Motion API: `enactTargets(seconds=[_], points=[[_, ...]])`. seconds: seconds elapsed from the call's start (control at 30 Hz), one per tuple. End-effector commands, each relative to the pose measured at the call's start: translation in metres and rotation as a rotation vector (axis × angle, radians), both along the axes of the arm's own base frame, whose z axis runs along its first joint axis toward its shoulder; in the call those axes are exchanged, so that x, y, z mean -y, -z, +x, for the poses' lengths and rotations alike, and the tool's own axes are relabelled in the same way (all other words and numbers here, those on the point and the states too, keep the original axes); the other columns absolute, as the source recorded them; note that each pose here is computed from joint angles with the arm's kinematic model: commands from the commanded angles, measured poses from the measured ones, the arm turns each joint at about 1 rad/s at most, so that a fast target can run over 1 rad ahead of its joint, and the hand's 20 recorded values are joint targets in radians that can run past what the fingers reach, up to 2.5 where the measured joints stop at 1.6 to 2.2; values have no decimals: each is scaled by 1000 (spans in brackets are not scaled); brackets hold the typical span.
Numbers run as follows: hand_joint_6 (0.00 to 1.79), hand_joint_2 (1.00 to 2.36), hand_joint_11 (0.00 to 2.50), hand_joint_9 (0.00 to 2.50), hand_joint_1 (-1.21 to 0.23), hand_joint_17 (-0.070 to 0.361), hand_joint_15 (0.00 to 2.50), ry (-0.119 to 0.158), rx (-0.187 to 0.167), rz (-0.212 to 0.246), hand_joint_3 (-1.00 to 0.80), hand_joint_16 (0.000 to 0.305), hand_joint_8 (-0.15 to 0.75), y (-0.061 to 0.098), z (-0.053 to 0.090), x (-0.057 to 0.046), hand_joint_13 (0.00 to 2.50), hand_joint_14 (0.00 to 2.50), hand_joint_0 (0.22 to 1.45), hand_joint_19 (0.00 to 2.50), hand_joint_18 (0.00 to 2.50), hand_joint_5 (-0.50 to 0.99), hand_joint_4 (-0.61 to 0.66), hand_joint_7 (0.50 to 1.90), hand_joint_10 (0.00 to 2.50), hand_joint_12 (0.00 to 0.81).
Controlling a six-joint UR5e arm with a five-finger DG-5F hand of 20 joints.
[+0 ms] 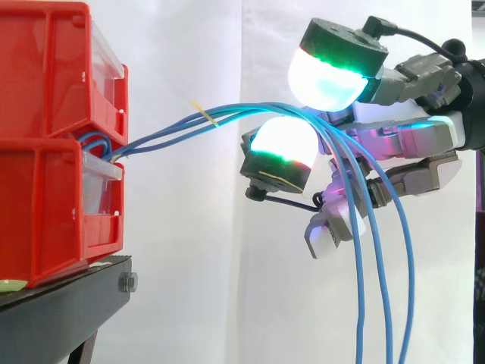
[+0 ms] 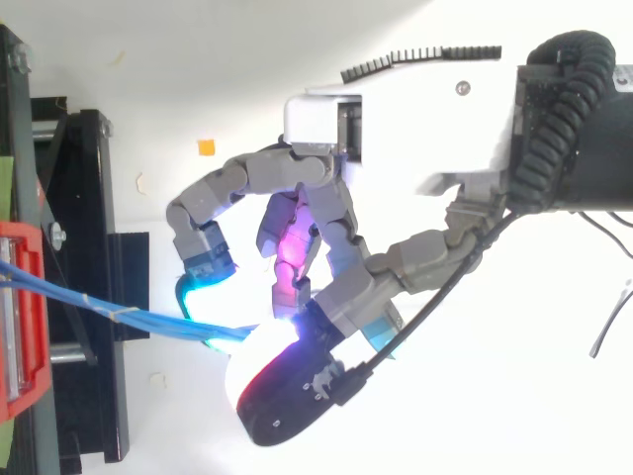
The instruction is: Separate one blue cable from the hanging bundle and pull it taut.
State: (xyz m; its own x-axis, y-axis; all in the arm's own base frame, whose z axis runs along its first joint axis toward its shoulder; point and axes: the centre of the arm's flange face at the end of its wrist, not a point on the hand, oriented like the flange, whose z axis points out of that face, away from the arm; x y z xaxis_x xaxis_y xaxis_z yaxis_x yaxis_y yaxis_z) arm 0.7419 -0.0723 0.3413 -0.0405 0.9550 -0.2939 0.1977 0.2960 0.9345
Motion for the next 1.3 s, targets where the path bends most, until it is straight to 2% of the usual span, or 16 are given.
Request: enactTargets(seconds=[0.0, 0.13, 0.3, 0.4, 0.53, 0.67, 0.77, 0.83, 0.93, 1.1, 1.17, 1.23, 1.27], points=[[501, 1000, 293, 1881, -749, 106, 393, 0, 0, 0, -500, 47, 94, 0, 0, 0, 1162, 15, 533, 518, 656, 141, 49, 1356, 12, 227], [501, 1000, 298, 1875, -724, 101, 402, 2, 0, 0, -500, 45, 84, 0, 0, 0, 1156, 15, 573, 538, 641, 139, 51, 1361, 13, 219], [501, 1010, 310, 1866, -626, 102, 413, -1, 0, 0, -356, 45, 93, 0, 0, -1, 1150, 15, 585, 556, 618, 136, 58, 1373, 13, 218], [502, 1011, 256, 1889, -579, 117, 381, 0, 0, 0, -286, 52, 110, 0, 0, 0, 1179, 15, 589, 511, 668, 138, 77, 1353, 11, 239], [502, 1009, 239, 1905, -579, 125, 354, 0, 0, 0, -204, 56, 118, 0, 0, 0, 1197, 12, 611, 484, 706, 140, 90, 1338, 10, 256], [502, 1011, 258, 1901, -656, 123, 361, 0, 0, 0, -166, 54, 121, 0, 0, 0, 1192, 14, 632, 482, 700, 140, 88, 1346, 11, 258], [502, 1014, 279, 1882, -725, 113, 375, 0, 0, 0, -195, 50, 128, 0, 0, 0, 1172, 15, 643, 500, 670, 138, 72, 1354, 14, 246], [501, 1013, 311, 1864, -815, 102, 391, 0, 0, 0, -288, 45, 119, 0, 0, 0, 1145, 17, 656, 530, 641, 135, 67, 1370, 13, 230], [501, 1009, 321, 1861, -869, 98, 400, 0, 0, 0, -378, 43, 113, 0, 0, 0, 1143, 15, 668, 536, 640, 135, 55, 1369, 13, 221], [501, 1000, 329, 1863, -887, 97, 403, 0, 0, 0, -500, 43, 102, 0, 0, 0, 1154, 17, 667, 541, 656, 134, 31, 1369, 14, 220], [501, 1000, 328, 1869, -857, 97, 403, 0, 0, 0, -500, 43, 107, 0, 0, 0, 1155, 15, 622, 540, 657, 134, 46, 1368, 14, 221], [501, 1000, 292, 1864, -638, 111, 398, 0, 0, 0, -493, 49, 115, 0, 0, 0, 1168, 14, 509, 518, 664, 135, 44, 1383, 14, 241], [501, 1001, 292, 1868, -609, 114, 397, 0, 0, 0, -478, 50, 121, 0, 0, 0, 1167, 14, 501, 517, 658, 134, 52, 1381, 12, 241]])
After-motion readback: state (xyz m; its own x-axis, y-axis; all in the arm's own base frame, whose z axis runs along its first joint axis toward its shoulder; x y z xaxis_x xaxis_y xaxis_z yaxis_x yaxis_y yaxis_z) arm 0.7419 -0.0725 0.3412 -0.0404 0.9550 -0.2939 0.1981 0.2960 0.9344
